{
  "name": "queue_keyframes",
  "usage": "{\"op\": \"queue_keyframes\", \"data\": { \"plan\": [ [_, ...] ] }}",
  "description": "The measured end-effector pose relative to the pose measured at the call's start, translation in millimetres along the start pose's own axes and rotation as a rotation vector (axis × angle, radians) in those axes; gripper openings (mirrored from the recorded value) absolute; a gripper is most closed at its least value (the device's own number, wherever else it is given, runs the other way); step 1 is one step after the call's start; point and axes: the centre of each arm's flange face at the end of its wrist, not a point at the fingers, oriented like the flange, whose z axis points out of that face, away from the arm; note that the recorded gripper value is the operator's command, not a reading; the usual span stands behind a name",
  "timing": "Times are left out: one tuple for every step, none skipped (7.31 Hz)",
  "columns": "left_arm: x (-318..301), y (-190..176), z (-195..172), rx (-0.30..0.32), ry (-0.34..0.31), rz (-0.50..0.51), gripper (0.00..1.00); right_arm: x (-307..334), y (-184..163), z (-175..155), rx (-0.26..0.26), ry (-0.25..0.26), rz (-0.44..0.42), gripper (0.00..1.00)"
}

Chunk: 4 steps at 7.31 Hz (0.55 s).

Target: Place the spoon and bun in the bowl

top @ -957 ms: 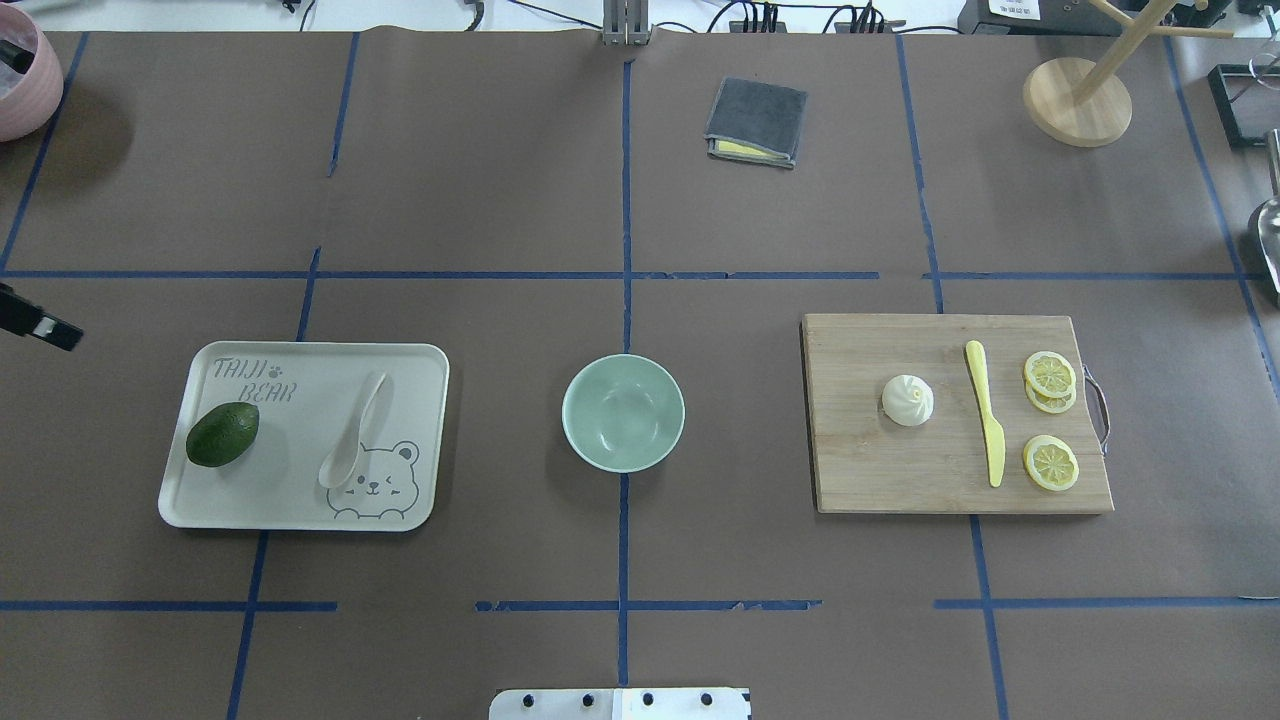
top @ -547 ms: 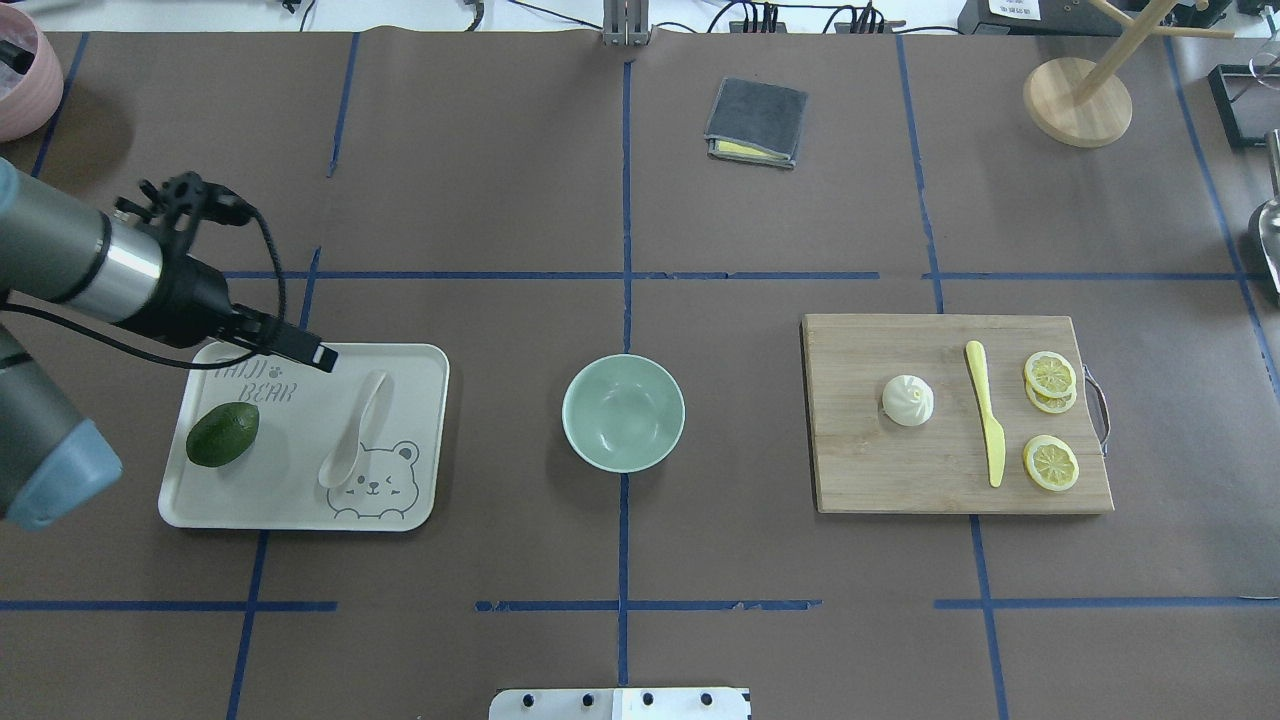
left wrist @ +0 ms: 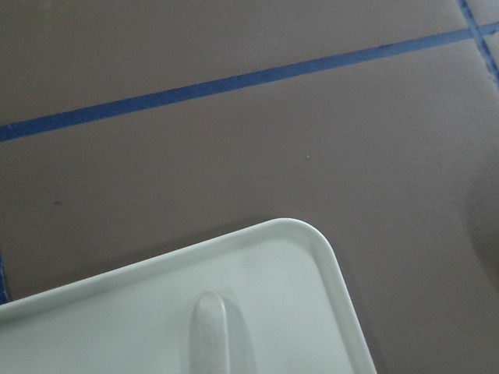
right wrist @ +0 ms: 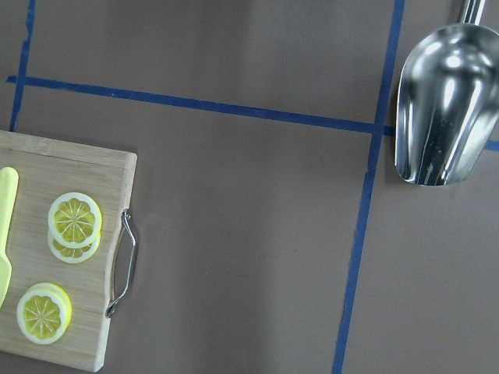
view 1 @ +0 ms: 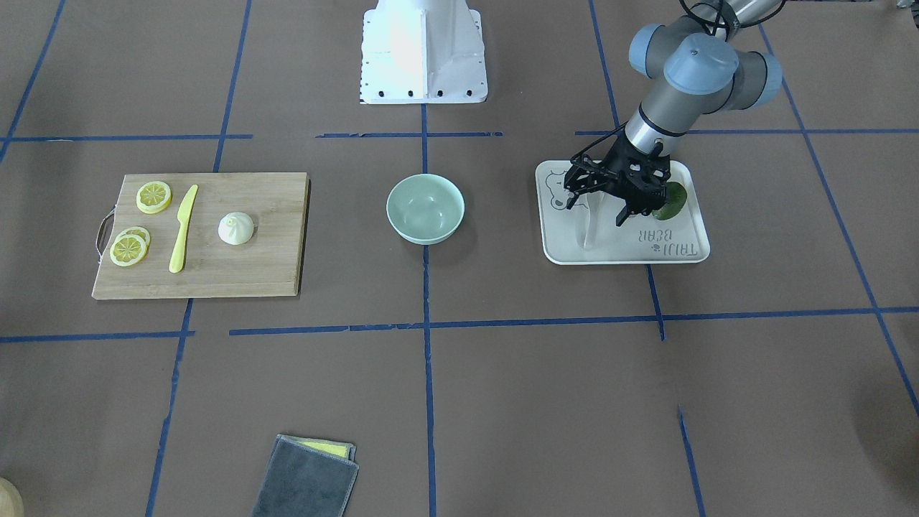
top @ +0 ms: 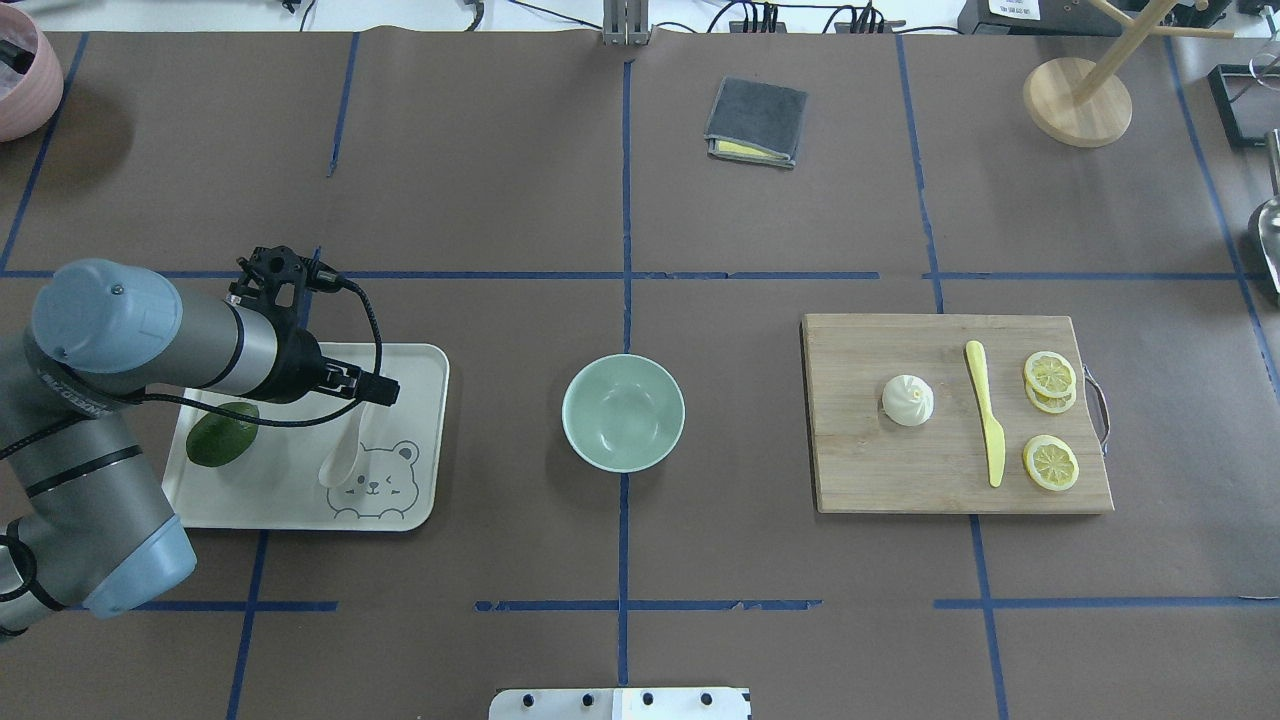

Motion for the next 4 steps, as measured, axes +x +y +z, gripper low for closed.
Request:
{"op": "queue_keyframes", "data": {
  "plan": [
    [4.3,4.8,10.9,0.009,-0.034,0.004,0.96,0.1,0.0,0.1,0.000,0.000,0.001,1.00],
    [5.5,9.0,20.7,0.014,-0.060,0.008,0.89,0.2,-0.2,0.1,0.000,0.000,0.001,1.00],
    [4.8,11.4,27.1,0.014,-0.075,0.009,0.84,-0.2,-0.4,0.2,0.000,0.000,0.001,1.00],
    [3.6,12.5,30.4,0.013,-0.082,0.009,0.82,-0.5,-0.7,0.2,0.000,0.000,0.000,1.00]
  ]
}}
